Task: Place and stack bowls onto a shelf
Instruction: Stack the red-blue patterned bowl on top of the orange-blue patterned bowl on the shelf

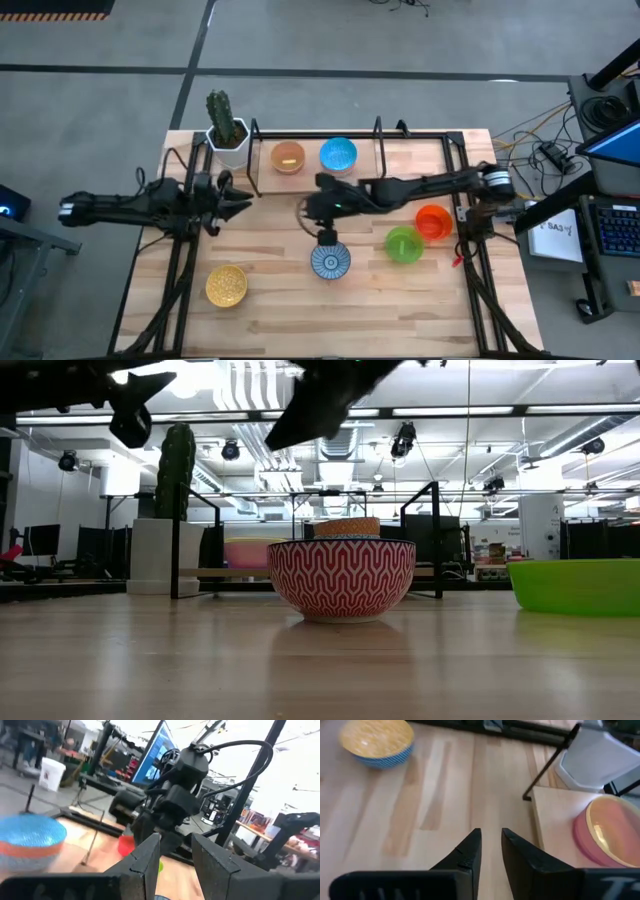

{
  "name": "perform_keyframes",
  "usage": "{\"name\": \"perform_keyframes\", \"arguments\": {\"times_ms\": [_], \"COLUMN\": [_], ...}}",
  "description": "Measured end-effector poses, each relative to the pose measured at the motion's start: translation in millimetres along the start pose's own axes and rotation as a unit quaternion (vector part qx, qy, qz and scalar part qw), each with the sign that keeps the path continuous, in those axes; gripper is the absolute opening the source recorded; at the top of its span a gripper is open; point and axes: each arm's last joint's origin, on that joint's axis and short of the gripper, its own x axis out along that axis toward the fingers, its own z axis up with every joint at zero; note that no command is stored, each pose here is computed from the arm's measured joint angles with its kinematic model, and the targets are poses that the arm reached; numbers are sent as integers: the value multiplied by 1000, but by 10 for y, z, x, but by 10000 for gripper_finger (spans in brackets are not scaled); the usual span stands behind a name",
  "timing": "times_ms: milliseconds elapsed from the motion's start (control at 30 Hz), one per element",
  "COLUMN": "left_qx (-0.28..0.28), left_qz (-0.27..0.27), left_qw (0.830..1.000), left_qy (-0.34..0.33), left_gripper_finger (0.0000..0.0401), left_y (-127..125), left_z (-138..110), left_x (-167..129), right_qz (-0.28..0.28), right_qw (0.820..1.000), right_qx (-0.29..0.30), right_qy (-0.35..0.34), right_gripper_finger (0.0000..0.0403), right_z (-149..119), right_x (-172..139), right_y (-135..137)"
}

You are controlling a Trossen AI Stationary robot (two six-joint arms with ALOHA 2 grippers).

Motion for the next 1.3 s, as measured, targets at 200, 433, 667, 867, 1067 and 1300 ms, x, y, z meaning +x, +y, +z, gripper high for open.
{"name": "perform_keyframes", "arguments": {"times_ms": [200, 433, 667, 867, 1067, 1300], "left_qx": [-37, -35, -35, -35, -14, 28], "left_qz": [-17, -40, -40, -11, 19, 27], "left_qw": [999, 996, 989, 972, 952, 940], "left_qy": [32, 73, 136, 233, 305, 338], "left_gripper_finger": [98, 98, 98, 98, 98, 98], "left_y": [-80, -230, -350, -418, -441, -464], "left_z": [18, 54, -2, -145, -246, -318], "left_x": [123, 321, 579, 811, 1024, 1230], "right_qz": [9, 12, 20, 60, 61, 65], "right_qw": [998, 997, 996, 996, 994, 988], "right_qx": [3, 44, 68, 62, 87, 133], "right_qy": [-55, -67, -58, -26, -3, 39], "right_gripper_finger": [61, 61, 61, 61, 81, 156], "right_z": [-283, -510, -621, -660, -579, -616], "right_x": [-240, -441, -477, -485, -533, -555], "right_y": [150, 170, 193, 242, 227, 269]}}
